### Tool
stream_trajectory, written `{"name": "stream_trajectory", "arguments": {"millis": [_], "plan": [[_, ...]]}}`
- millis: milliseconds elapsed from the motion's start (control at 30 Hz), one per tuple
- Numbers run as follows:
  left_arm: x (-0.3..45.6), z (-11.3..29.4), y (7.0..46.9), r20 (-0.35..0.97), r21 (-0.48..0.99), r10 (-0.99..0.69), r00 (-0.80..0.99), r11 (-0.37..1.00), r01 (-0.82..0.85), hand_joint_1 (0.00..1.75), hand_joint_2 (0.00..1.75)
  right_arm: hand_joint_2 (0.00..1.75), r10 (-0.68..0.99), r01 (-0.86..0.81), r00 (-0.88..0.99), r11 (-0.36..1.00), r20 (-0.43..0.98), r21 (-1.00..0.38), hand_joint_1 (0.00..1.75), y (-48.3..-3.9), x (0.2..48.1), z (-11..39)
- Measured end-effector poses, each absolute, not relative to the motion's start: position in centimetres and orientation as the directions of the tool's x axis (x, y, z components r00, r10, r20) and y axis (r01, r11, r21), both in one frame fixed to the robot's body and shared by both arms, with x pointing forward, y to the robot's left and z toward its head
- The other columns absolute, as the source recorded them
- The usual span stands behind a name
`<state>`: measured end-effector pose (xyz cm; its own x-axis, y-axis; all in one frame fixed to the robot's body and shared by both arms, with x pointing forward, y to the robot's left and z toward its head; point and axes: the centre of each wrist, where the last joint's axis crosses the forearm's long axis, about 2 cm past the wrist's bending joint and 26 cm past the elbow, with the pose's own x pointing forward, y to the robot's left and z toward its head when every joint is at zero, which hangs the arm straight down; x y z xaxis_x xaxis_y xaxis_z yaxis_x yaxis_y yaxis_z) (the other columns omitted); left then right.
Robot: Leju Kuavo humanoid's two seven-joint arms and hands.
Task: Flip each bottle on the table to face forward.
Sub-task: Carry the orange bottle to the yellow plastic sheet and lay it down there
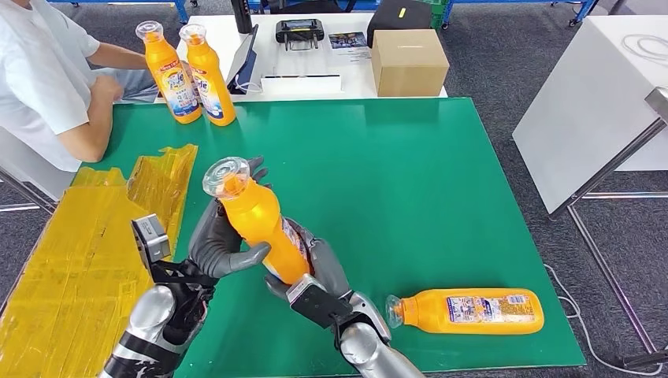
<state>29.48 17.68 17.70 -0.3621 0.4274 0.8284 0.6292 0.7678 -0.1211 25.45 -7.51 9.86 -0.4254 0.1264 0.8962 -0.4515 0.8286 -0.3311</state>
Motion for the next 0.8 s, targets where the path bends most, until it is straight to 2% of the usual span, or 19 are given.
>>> {"name": "stream_trajectory", "arguments": {"millis": [633,667,767,800], "plan": [[30.15,17.13,17.47,0.853,-0.071,0.335,-0.401,0.834,0.546,1.75,1.75,1.75,0.120,-0.447,-0.406,0.839,0.906,-0.311,1.75,-7.41,25.29,9.66],[30.17,17.11,17.48,0.853,-0.071,0.334,-0.401,0.836,0.544,1.75,1.75,1.75,0.120,-0.445,-0.406,0.840,0.906,-0.311,1.53,-7.42,25.29,9.65],[30.22,17.10,17.51,0.852,-0.071,0.328,-0.408,0.845,0.531,1.75,1.75,1.75,0.119,-0.435,-0.409,0.846,0.905,-0.308,0.26,-7.46,25.26,9.65],[30.25,17.12,17.54,0.851,-0.070,0.325,-0.414,0.849,0.523,1.75,1.75,1.75,0.116,-0.429,-0.415,0.850,0.903,-0.306,0.05,-7.48,25.21,9.71]]}}
